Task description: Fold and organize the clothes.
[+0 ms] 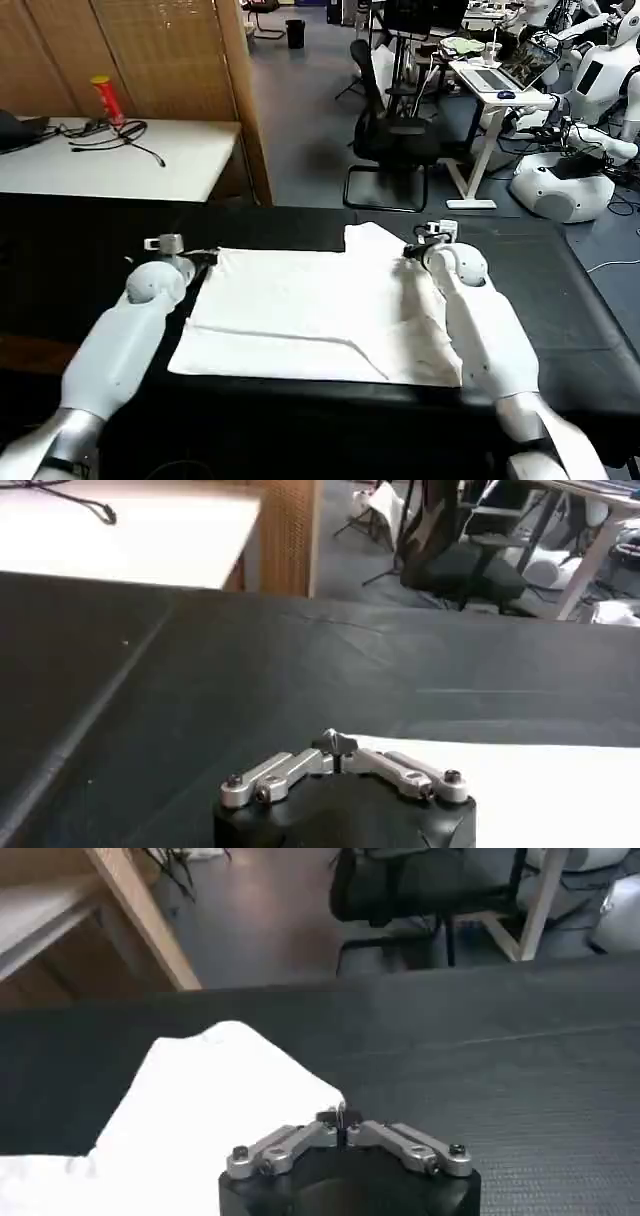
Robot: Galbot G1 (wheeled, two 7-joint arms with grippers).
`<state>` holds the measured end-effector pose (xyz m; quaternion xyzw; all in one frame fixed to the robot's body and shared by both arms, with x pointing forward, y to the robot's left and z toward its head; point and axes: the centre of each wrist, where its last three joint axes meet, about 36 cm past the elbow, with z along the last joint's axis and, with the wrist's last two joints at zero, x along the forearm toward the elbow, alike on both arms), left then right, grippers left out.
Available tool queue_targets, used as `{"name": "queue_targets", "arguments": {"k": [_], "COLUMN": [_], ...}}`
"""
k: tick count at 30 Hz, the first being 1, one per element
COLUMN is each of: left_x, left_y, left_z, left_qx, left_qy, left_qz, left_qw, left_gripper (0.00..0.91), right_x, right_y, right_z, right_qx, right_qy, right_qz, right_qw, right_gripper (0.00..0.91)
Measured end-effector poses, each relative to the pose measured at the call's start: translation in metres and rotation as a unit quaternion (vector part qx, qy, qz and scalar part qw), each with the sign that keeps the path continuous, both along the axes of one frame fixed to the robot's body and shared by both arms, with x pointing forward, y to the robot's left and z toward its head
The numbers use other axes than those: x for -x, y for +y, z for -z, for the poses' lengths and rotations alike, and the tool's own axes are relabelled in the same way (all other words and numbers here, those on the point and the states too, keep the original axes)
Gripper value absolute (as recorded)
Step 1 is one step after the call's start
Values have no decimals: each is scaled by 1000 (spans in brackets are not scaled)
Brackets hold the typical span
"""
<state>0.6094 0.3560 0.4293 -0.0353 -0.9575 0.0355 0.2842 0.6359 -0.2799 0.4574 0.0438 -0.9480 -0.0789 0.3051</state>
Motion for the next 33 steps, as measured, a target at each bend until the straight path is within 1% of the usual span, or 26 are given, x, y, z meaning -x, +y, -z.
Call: {"name": "queue_targets", "arguments": {"k": [5,12,14,17,18,21,27,29,33], "left_x": [13,40,49,63,69,84,117,130,152], "left_y": [-2,1,2,5,6,10,16,17,16], "left_z": [-15,-34,-41,-50,-52,-57,-60,-60,-62], "left_qx": [-2,-13,-14,-17,-18,-22,-32,-38,-52], "left_qy": [-16,-41,-50,-61,-64,-70,-70,-66,-60], "left_qz": [11,23,28,34,36,40,47,52,61], "left_qw": [1000,999,998,997,997,996,996,996,995], "left_gripper": [0,0,0,0,0,0,0,0,0], "right_x": [13,39,46,57,61,75,114,128,158], "right_y": [-4,-12,-14,-17,-18,-20,-28,-27,-24], "right_z": [-11,-33,-38,-44,-45,-47,-46,-47,-49], "right_qx": [-3,-6,-8,-3,0,11,42,52,72], "right_qy": [-20,-61,-68,-76,-78,-82,-86,-88,-91], "right_qz": [-13,-23,-27,-32,-34,-41,-48,-51,-62], "right_qw": [1000,998,997,997,996,996,994,993,991], "right_gripper": [49,49,49,39,49,39,49,39,49]}}
